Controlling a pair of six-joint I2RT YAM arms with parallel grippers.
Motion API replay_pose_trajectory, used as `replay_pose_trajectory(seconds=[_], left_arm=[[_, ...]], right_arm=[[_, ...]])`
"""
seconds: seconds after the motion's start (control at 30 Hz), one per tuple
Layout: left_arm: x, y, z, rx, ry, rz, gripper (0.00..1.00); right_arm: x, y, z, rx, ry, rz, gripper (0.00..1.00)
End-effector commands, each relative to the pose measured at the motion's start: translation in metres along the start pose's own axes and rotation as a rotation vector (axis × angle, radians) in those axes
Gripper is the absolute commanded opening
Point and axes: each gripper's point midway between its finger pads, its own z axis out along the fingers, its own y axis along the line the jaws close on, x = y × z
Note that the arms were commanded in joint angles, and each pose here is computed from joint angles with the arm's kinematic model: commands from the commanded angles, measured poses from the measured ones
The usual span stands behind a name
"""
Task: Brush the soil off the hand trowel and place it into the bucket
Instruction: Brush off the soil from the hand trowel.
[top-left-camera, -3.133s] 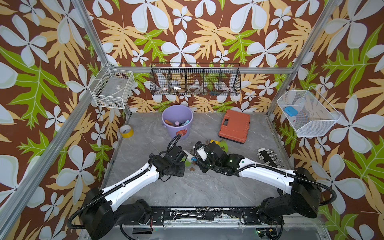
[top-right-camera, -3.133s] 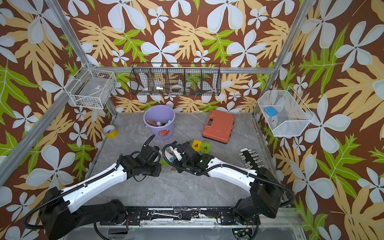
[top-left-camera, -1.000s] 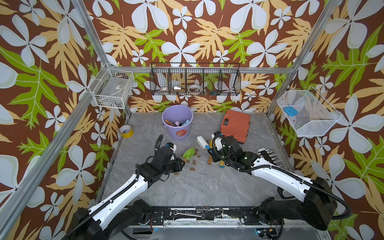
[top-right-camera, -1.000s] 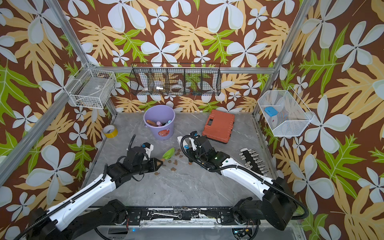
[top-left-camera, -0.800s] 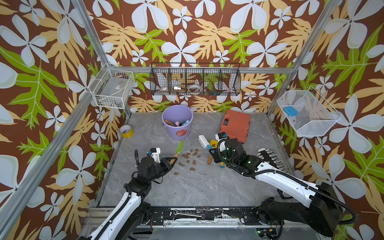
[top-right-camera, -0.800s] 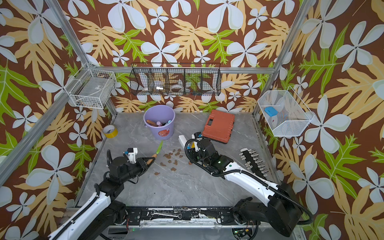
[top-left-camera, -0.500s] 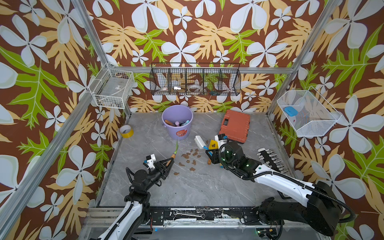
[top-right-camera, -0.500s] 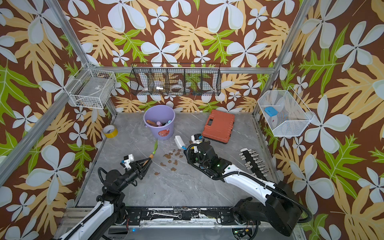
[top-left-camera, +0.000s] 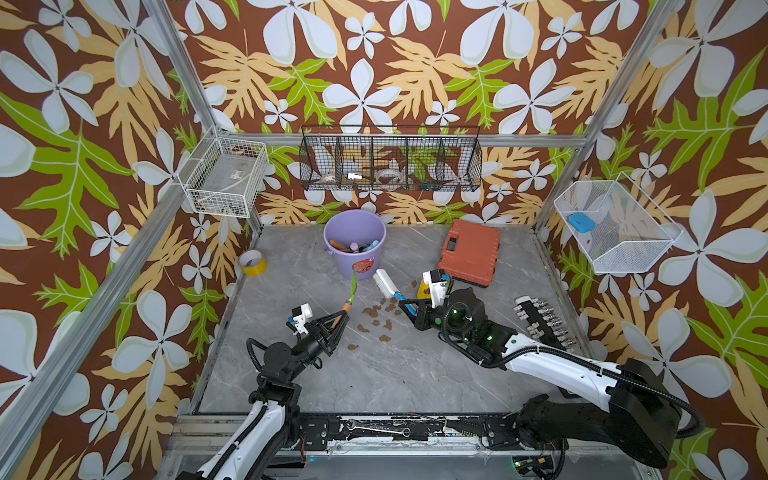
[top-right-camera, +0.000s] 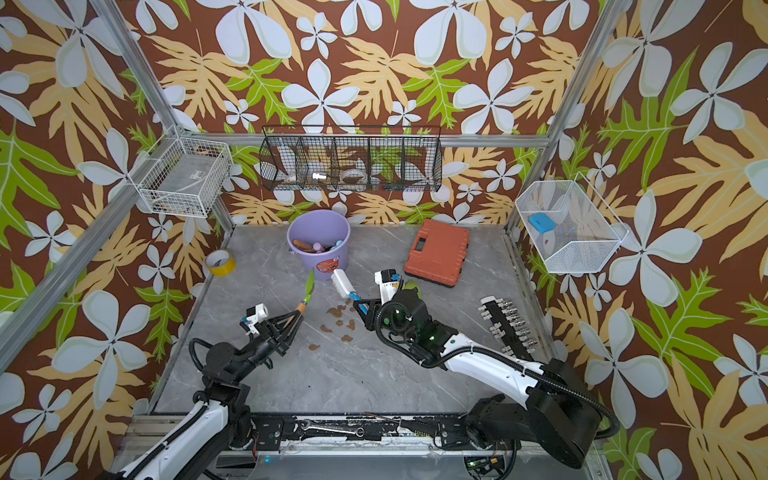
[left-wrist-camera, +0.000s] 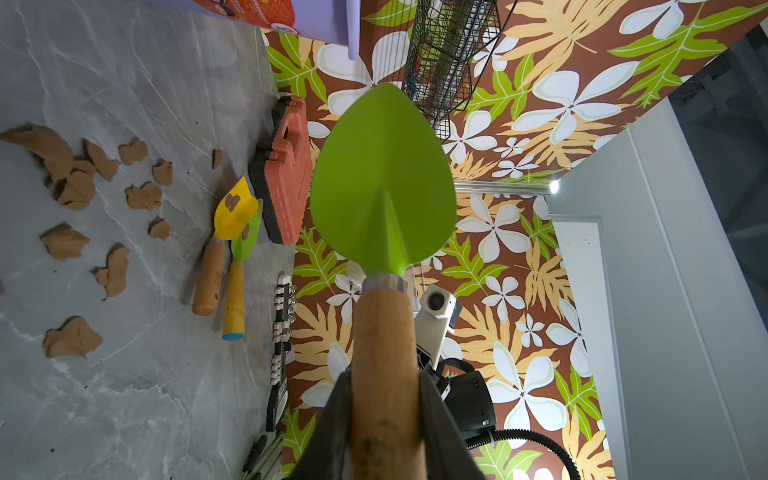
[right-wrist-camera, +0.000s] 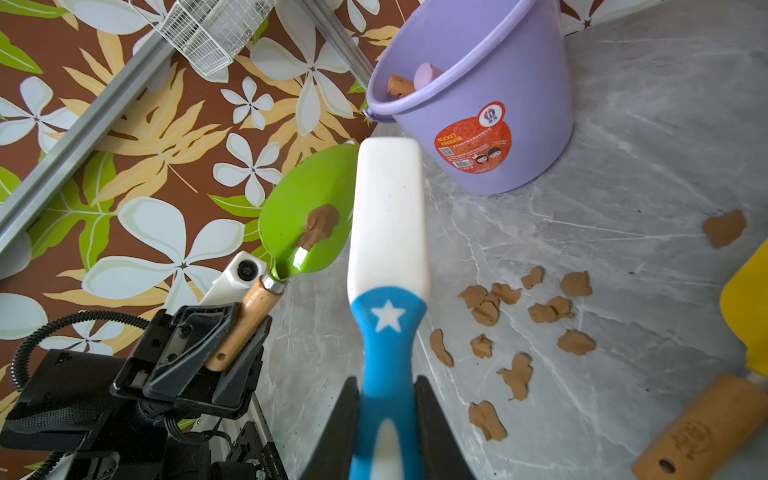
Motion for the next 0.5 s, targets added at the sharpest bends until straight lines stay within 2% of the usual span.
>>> replay_pose_trajectory(seconds=[0.0, 0.23, 0.47], left_arm=[[0.006, 0.002, -0.006, 0.037, 0.019, 0.007, 0.00], [0.005, 0.002, -0.005, 0.036, 0.021, 0.005, 0.00], [0.004, 0.001, -0.003, 0.025, 0.020, 0.014, 0.00]], right_arm=[[-0.014, 0.027, 0.003, -0.103, -0.043, 0.003, 0.00], [-0.007, 0.052, 0.018, -0.183, -0.011, -0.026, 0.00], [0.045, 0.033, 0.030, -0.155, 0.123, 0.027, 0.00]])
